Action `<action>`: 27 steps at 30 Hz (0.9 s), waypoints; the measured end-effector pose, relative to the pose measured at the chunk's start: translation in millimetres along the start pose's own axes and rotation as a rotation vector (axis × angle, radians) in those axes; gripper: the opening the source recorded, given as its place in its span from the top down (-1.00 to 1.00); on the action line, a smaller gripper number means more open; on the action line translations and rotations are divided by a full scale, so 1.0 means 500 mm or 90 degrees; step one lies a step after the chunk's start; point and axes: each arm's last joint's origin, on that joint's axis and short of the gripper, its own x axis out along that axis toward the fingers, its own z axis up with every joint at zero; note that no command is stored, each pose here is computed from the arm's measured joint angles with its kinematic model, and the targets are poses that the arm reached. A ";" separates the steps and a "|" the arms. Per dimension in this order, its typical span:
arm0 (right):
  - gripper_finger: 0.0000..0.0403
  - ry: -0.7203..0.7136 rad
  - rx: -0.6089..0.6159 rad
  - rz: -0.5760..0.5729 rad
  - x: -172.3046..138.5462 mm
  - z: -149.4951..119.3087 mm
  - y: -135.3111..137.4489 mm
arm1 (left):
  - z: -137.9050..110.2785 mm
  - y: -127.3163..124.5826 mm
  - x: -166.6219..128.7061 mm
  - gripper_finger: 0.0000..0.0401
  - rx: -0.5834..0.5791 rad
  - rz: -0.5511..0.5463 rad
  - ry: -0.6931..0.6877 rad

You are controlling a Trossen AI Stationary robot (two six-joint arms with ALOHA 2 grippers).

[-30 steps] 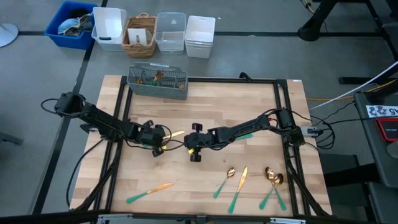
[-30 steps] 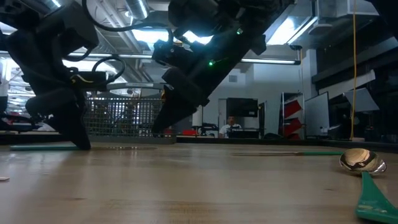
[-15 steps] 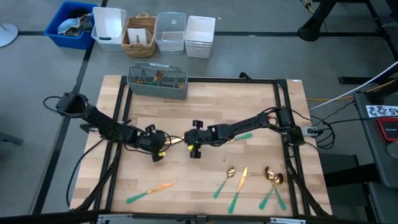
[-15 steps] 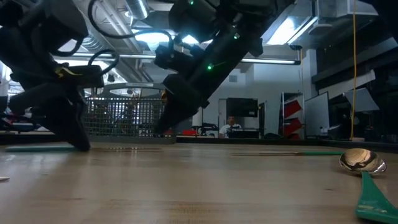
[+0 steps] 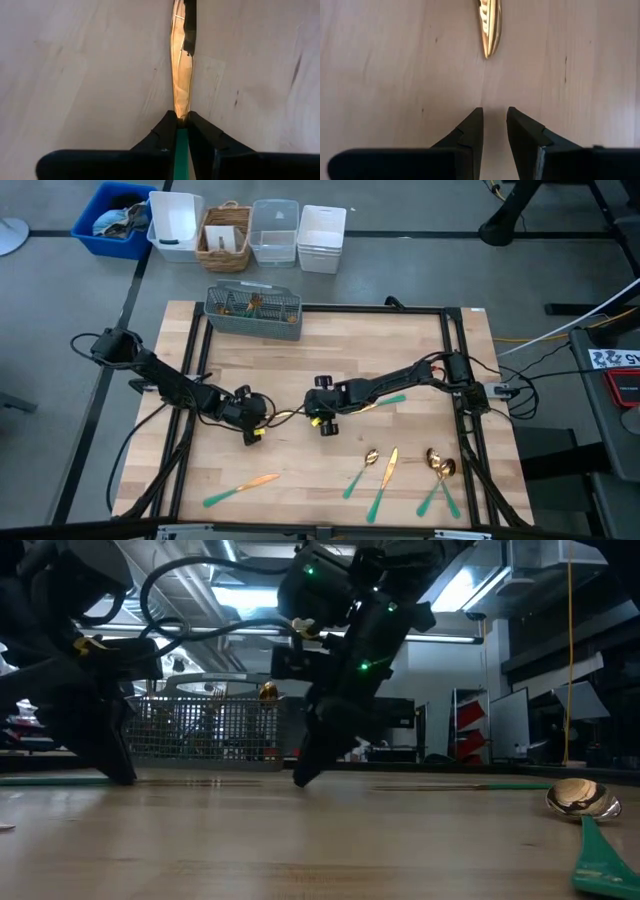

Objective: Sort silverware
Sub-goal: Put the green knife into the gray silverware basket

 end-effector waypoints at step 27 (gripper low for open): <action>0.57 -0.089 -0.128 0.001 -0.001 0.029 0.060 | 0.007 -0.012 -0.001 0.83 -0.055 -0.070 0.005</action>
